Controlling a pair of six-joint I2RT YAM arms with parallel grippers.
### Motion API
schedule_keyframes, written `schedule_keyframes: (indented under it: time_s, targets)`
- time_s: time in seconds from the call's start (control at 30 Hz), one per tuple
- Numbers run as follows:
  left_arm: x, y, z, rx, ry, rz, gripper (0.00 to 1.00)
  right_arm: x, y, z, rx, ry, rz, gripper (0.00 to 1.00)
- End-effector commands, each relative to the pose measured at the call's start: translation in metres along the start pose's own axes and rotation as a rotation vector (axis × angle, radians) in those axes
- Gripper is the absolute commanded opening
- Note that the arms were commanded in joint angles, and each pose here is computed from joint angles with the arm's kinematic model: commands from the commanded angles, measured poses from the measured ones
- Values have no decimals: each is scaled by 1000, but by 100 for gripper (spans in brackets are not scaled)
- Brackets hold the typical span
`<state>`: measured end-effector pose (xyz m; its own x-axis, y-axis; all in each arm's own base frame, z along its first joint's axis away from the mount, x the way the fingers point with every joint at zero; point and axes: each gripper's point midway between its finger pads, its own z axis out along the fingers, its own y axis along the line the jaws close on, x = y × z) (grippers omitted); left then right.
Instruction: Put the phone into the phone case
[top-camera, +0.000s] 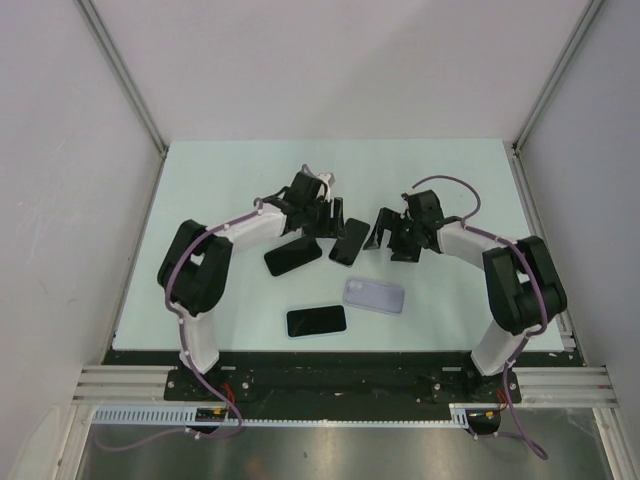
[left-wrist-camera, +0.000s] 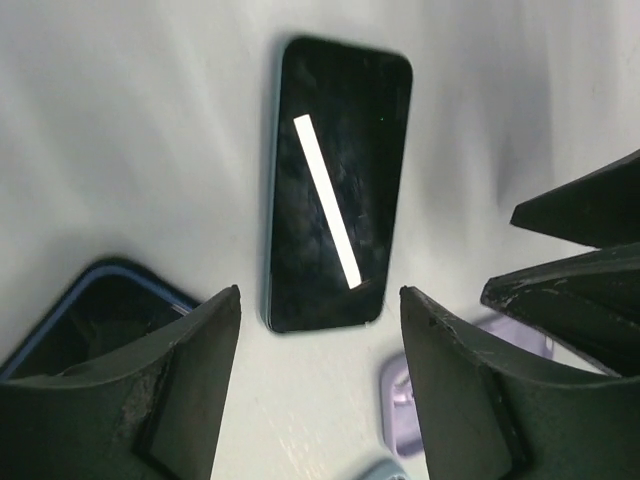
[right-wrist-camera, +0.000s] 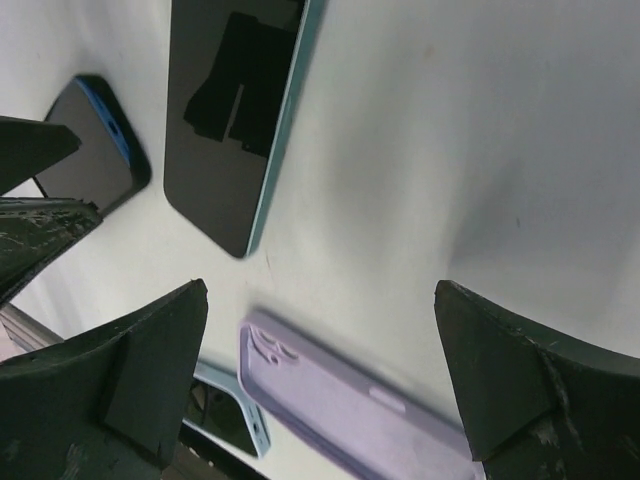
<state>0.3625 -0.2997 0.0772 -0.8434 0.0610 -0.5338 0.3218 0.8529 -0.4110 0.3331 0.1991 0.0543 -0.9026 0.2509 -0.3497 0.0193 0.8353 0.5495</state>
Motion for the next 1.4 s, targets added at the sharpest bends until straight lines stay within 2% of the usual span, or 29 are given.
schedule_keyframes:
  time_s: [0.0,0.13,0.3,0.43,0.67,0.93,1.07,1.23,1.37]
  targets:
    - [-16,-5,19,94,26,37,69,-26,16,21,-75,-20,22,99]
    - [-6,7,34,65,61,29,69,-30,9,48,-77,13,61,99]
    - [18,7,51,104,144,8,67,-34,0,60,-71,5,102,99]
    - [36,-1,53,127,189,-8,66,-38,2,72,-73,16,105,99]
    - [60,-38,48,186,227,-7,66,-43,21,85,-113,10,114,98]
    - [55,-100,54,316,170,-14,66,-13,21,90,-112,116,90,96]
    - [52,-118,55,375,154,2,66,-14,23,83,-108,113,63,96]
    - [43,-114,35,373,86,41,67,-35,20,63,-88,51,49,96]
    - [25,-99,1,373,11,62,68,-58,18,35,-79,-16,34,97]
